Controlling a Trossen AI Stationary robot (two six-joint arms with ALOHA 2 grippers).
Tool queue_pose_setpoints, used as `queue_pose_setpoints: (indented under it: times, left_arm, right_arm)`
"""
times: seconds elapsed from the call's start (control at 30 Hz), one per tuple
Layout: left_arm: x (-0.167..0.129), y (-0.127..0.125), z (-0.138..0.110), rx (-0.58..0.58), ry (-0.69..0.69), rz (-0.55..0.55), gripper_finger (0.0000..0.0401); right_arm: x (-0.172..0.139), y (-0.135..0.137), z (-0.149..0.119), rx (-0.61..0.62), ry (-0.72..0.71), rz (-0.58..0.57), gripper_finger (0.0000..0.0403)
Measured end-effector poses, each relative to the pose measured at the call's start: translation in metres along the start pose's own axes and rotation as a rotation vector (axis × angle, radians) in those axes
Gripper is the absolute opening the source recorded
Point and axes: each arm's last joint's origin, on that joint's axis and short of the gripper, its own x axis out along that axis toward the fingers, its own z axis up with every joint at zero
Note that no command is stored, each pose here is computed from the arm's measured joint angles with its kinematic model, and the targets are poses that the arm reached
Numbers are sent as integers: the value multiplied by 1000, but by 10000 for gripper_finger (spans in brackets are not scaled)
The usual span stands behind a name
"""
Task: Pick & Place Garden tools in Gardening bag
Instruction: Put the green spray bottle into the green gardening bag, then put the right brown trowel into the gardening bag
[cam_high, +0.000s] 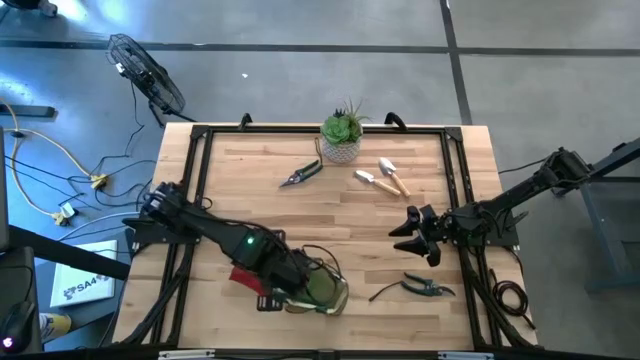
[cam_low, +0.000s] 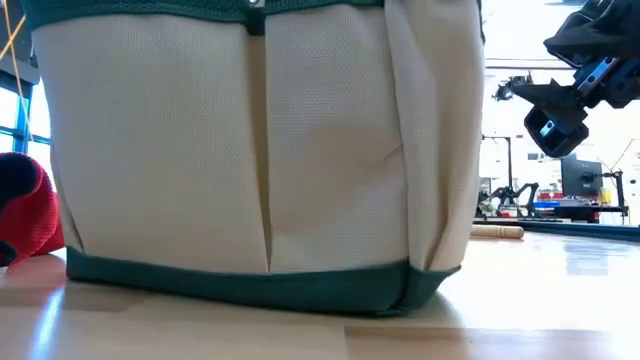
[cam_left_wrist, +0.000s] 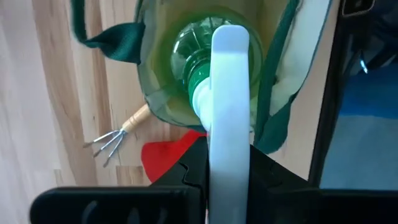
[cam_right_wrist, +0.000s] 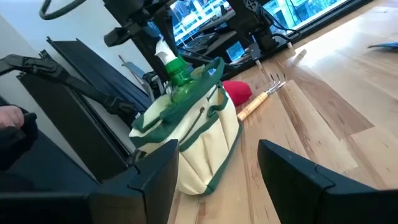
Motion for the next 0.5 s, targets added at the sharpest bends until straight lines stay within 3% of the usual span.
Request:
queue_pose_setpoints:
  times: [0.1, 0.33, 0.5]
  left_arm:
    - [1, 1, 0, 9, 6, -2, 54]
    - [0, 0, 1, -20, -3, -8, 157]
    - [0, 1, 1, -17, -11, 5, 178]
  right_arm:
    - [0, 0, 0, 4, 6, 0, 210]
    - [0, 0, -1, 3, 13, 0, 210]
    - [0, -1, -2, -4, 22, -10, 210]
